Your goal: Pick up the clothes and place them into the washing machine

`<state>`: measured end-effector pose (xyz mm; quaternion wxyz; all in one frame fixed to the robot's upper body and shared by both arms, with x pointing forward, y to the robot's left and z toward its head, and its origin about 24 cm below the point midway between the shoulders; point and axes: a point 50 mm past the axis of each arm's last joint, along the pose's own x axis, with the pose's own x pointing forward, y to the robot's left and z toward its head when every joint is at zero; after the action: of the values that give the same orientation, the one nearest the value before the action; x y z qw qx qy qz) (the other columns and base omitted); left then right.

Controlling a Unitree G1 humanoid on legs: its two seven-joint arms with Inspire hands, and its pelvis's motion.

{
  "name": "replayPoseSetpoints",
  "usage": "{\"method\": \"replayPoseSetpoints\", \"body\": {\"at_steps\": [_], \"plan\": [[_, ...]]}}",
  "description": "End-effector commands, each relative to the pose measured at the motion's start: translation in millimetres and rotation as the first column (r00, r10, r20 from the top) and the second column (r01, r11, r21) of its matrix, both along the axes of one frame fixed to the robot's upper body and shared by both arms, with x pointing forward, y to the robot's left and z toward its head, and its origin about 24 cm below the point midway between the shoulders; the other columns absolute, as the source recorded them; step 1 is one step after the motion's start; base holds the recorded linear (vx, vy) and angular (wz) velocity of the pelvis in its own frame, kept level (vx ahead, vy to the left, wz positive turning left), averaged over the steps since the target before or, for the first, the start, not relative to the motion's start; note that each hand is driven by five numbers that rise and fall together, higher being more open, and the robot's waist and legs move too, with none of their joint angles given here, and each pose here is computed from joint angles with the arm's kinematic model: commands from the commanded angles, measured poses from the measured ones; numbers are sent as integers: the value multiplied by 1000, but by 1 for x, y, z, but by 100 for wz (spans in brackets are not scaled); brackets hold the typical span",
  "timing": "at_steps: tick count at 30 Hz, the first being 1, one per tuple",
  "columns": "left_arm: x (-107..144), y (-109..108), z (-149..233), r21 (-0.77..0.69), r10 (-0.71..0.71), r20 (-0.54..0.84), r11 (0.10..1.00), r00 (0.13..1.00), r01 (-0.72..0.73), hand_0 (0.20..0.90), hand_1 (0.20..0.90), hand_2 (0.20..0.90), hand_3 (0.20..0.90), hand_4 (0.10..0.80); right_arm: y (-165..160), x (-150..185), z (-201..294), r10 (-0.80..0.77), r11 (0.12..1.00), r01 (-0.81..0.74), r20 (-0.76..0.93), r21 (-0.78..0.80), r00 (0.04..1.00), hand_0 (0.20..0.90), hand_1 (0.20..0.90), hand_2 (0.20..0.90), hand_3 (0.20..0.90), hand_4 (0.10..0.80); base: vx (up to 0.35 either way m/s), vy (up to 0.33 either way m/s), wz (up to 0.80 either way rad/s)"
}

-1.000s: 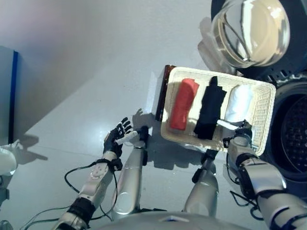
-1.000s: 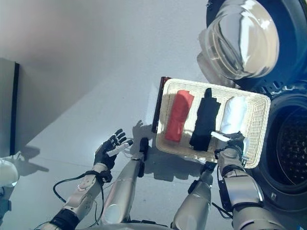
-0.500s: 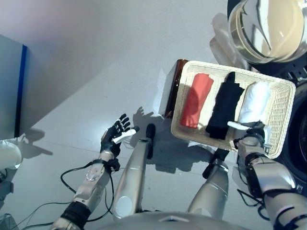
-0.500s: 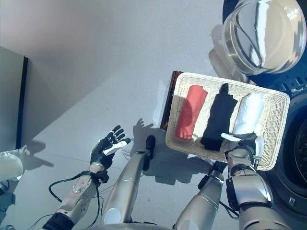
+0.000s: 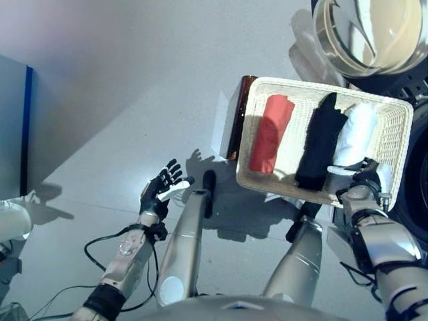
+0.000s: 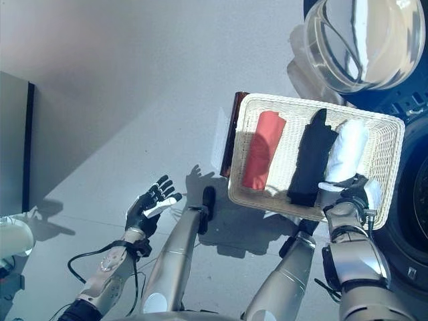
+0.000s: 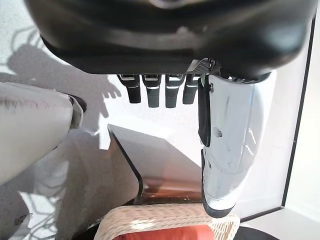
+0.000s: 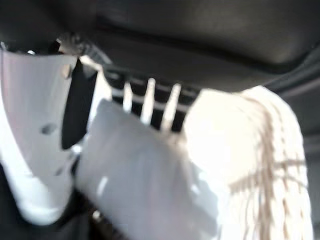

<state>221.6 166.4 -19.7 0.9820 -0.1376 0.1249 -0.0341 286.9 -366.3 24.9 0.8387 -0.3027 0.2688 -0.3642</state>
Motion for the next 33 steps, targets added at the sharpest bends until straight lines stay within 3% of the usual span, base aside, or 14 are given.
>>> {"method": "replayPoseSetpoints", "body": {"at_steps": [1,12,21,33], "plan": [[7,2,32,-5,3,165,1000,986,-2,900,900,900,900,800,-19,-20,-4,-51,997,43,-134,-58,990,200,200,200,200,300,-4,6,-5],[8,7,33,-17,48,165,999,985,-46,900,900,900,900,800,-3,7,12,-13,1000,13,-4,-18,1000,200,200,200,200,300,-20,-3,-7],[7,14,26,-17,86,137,996,987,-84,900,900,900,900,800,-10,0,13,-159,983,139,170,123,972,200,200,200,200,300,17,-12,-4],[7,17,16,-27,112,101,994,989,-110,900,900,900,900,800,-2,-7,-2,-220,944,111,343,310,913,200,200,200,200,300,39,-43,-7]]}}
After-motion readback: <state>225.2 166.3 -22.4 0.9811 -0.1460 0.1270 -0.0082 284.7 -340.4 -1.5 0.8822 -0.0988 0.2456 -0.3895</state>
